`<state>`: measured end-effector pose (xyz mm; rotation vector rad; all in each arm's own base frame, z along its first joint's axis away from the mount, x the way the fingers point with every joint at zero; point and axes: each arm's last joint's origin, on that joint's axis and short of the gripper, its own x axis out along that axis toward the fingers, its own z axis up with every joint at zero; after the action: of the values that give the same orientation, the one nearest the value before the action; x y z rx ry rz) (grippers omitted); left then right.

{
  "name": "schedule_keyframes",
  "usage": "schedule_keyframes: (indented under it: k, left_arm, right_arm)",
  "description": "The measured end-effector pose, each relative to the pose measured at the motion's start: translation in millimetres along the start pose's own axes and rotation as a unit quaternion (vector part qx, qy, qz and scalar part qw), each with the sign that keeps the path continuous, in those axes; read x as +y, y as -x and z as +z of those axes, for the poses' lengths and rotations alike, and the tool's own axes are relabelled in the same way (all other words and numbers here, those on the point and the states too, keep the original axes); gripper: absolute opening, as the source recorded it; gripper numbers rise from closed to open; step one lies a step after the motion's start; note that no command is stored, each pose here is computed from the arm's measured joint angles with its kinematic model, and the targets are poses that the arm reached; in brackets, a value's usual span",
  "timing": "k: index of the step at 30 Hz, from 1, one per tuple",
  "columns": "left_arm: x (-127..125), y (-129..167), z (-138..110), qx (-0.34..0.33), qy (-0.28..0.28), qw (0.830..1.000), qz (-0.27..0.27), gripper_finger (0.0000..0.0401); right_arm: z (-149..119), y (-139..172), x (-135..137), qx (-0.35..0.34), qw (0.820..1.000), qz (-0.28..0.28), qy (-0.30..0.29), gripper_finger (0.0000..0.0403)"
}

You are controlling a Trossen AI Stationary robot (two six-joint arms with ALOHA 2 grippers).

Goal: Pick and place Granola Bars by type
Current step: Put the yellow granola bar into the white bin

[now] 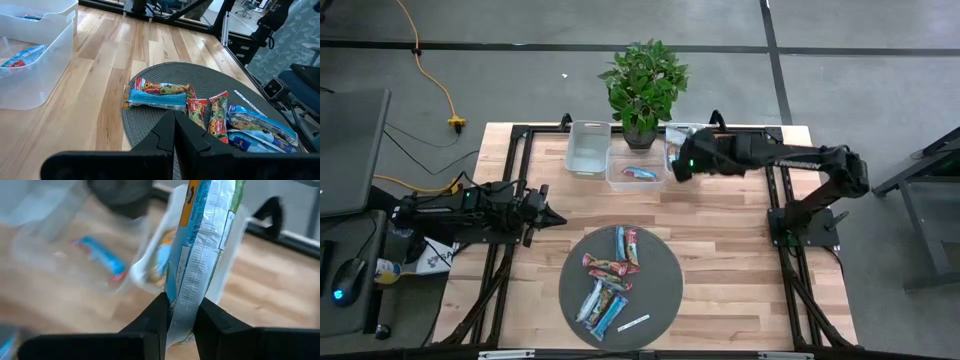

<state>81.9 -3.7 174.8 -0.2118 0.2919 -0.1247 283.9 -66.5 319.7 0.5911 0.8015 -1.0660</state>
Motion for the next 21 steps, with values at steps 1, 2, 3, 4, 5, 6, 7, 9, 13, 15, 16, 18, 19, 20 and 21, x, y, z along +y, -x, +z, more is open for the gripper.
schedule_keyframes:
  k: [1,2,3,4,5,6,7,9,13,15,16,18,19,20,21]
  left_arm:
    - [0.0,0.0,-0.1,0.0,0.0,1.0,0.0,0.0001]
    - [0.0,0.0,-0.1,0.0,0.0,1.0,0.0,0.0001]
    - [0.0,0.0,-0.1,0.0,0.0,1.0,0.0,0.0001]
    - [0.0,0.0,0.0,0.0,0.0,1.0,0.0,0.0001]
    - [0.0,0.0,-0.1,0.0,0.0,1.0,0.0,0.0001]
    - [0.0,0.0,-0.1,0.0,0.0,1.0,0.0,0.0001]
    - [0.0,0.0,-0.1,0.0,0.0,1.0,0.0,0.0001]
    - [0.0,0.0,-0.1,0.0,0.0,1.0,0.0,0.0001]
    - [0.0,0.0,-0.1,0.0,0.0,1.0,0.0,0.0001]
    - [0.0,0.0,0.0,0.0,0.0,1.0,0.0,0.0001]
    - [0.0,0.0,0.0,0.0,0.0,1.0,0.0,0.0001]
    - [0.0,0.0,0.0,0.0,0.0,1.0,0.0,0.0001]
    - [0.0,0.0,-0.1,0.0,0.0,1.0,0.0,0.0001]
    - [0.0,0.0,-0.1,0.0,0.0,1.0,0.0,0.0001]
    - [0.0,0.0,-0.1,0.0,0.0,1.0,0.0,0.0001]
  right_arm:
    - [5.5,-5.0,-4.2,0.0,1.0,-0.009,-0.002,0.0058]
    - [11.1,-10.0,-9.2,0.001,1.0,-0.019,-0.003,0.0058]
    - [16.5,-15.6,-13.9,0.004,1.0,-0.028,-0.002,0.0058]
    - [21.1,-21.5,-17.8,0.01,0.999,-0.035,-0.001,0.0058]
    - [25.6,-27.9,-21.2,0.016,0.999,-0.039,0.001,0.0058]
    - [30.0,-34.7,-23.8,0.022,0.999,-0.04,0.003,0.0058]
    - [34.1,-41.2,-26.0,0.027,0.999,-0.039,0.007,0.0058]
    - [40.9,-54.2,-29.0,0.034,0.998,-0.041,0.015,0.0058]
    - [49.4,-77.5,-32.1,0.055,0.998,-0.03,0.014,0.0058]
    - [50.7,-88.9,-31.9,0.068,0.997,-0.026,0.016,0.0058]
    - [50.9,-94.0,-31.3,0.074,0.997,-0.024,0.017,0.0058]
    - [51.3,-103.3,-29.5,0.082,0.996,-0.017,0.023,0.0058]
    - [51.7,-107.8,-28.7,0.087,0.996,-0.009,0.025,0.0058]
    - [51.6,-112.6,-27.7,0.094,0.995,-0.003,0.028,0.0058]
    - [51.5,-116.7,-27.0,0.1,0.995,0.003,0.031,0.0058]
